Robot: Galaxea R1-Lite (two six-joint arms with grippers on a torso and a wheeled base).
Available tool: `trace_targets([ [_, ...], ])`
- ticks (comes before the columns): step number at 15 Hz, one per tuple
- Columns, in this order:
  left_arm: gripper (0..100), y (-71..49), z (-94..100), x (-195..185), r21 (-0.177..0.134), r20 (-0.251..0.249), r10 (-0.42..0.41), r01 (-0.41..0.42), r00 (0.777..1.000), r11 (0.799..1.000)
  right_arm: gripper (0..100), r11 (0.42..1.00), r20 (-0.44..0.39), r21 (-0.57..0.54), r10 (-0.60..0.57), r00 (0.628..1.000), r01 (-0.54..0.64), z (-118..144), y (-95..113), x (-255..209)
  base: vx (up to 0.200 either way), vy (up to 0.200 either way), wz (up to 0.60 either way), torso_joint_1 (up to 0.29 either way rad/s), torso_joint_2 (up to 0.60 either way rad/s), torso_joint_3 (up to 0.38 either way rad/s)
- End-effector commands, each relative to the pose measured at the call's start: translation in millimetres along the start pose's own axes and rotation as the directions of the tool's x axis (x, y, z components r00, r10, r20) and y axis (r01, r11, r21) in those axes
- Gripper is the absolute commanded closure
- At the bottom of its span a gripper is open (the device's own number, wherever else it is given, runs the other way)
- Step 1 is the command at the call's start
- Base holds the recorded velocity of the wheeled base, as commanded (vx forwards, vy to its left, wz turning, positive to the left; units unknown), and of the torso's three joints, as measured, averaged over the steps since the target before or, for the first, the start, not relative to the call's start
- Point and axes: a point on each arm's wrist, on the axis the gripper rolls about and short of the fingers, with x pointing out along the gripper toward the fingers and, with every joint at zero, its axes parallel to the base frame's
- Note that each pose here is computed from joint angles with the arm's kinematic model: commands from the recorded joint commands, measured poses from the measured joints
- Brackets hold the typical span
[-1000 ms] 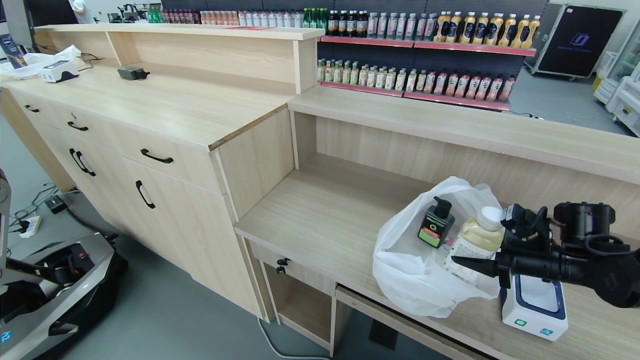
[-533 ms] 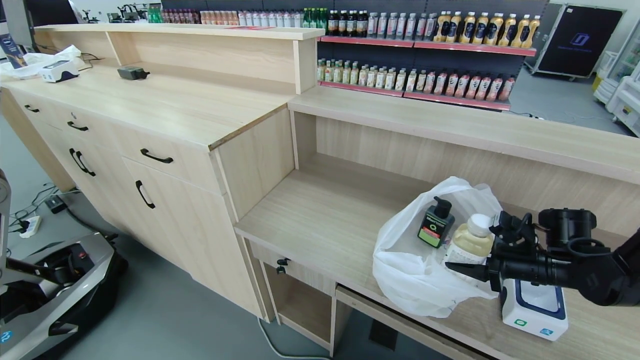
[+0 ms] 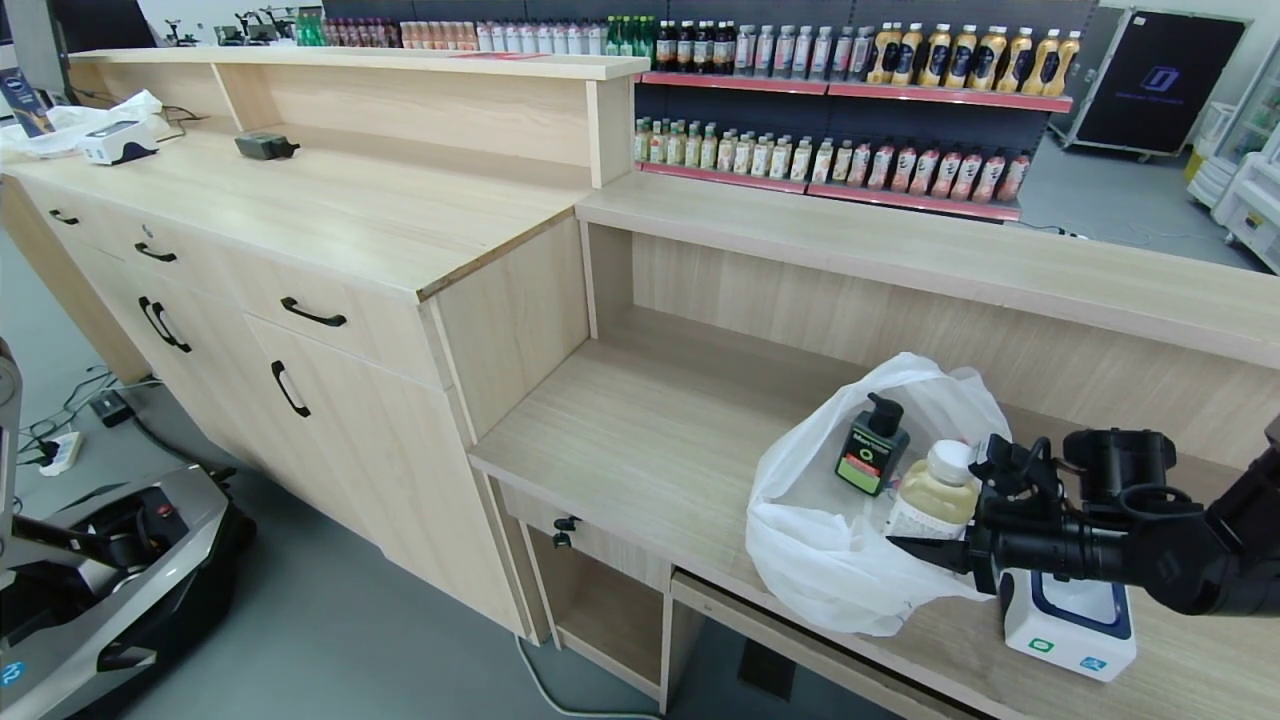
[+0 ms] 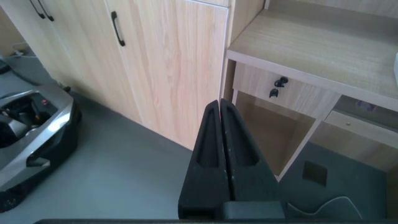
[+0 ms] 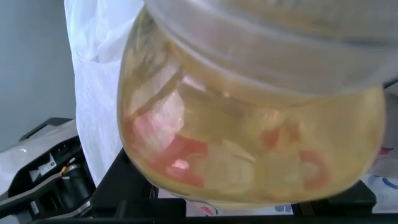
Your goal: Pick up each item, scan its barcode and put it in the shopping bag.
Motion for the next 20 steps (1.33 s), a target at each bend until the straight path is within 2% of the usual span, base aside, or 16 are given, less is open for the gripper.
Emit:
trace_targets([
  [1, 100, 0.0, 0.0, 0.0, 0.000, 0.000, 0.001, -0.001, 1.000, 1.000, 100, 1.000, -0.006, 0.009, 0.006, 1.000, -0.006, -4.1, 0.1, 2.4, 0.000, 0.000, 0.00, 0.000, 0.00, 0.000],
  [8, 100, 0.0, 0.0, 0.0, 0.000, 0.000, 0.001, -0.001, 1.000, 1.000, 100, 1.000, -0.013, 0.016, 0.011, 1.000, -0.011, -7.8, 1.6, 2.7, 0.000, 0.000, 0.00, 0.000, 0.00, 0.000],
  [9, 100, 0.0, 0.0, 0.0, 0.000, 0.000, 0.001, -0.001, 1.000, 1.000, 0, 1.000, -0.015, 0.015, 0.013, 1.000, -0.013, -8.5, 1.9, 2.9, 0.000, 0.000, 0.00, 0.000, 0.00, 0.000],
  [12, 100, 0.0, 0.0, 0.0, 0.000, 0.000, 0.001, -0.001, 1.000, 1.000, 0, 0.999, 0.020, 0.015, 0.037, 0.999, -0.037, -4.5, 1.2, -0.4, 0.000, 0.000, 0.00, 0.000, 0.00, 0.000],
  [14, 100, 0.0, 0.0, 0.0, 0.000, 0.000, 0.001, -0.001, 1.000, 1.000, 0, 0.999, 0.039, 0.017, 0.049, 0.998, -0.049, 8.0, 3.1, -7.8, 0.000, 0.000, 0.00, 0.000, 0.00, 0.000],
  [17, 100, 0.0, 0.0, 0.0, 0.000, 0.000, 0.001, -0.001, 1.000, 1.000, 0, 0.999, 0.079, 0.002, 0.053, 0.995, -0.054, 35.2, 8.3, -24.1, 0.000, 0.000, 0.00, 0.000, 0.00, 0.000],
  [20, 100, 0.0, 0.0, 0.0, 0.000, 0.000, 0.001, -0.001, 1.000, 1.000, 0, 0.997, 0.130, 0.050, 0.046, 0.991, -0.053, 80.4, 21.1, -45.4, 0.000, 0.000, 0.00, 0.000, 0.00, 0.000],
])
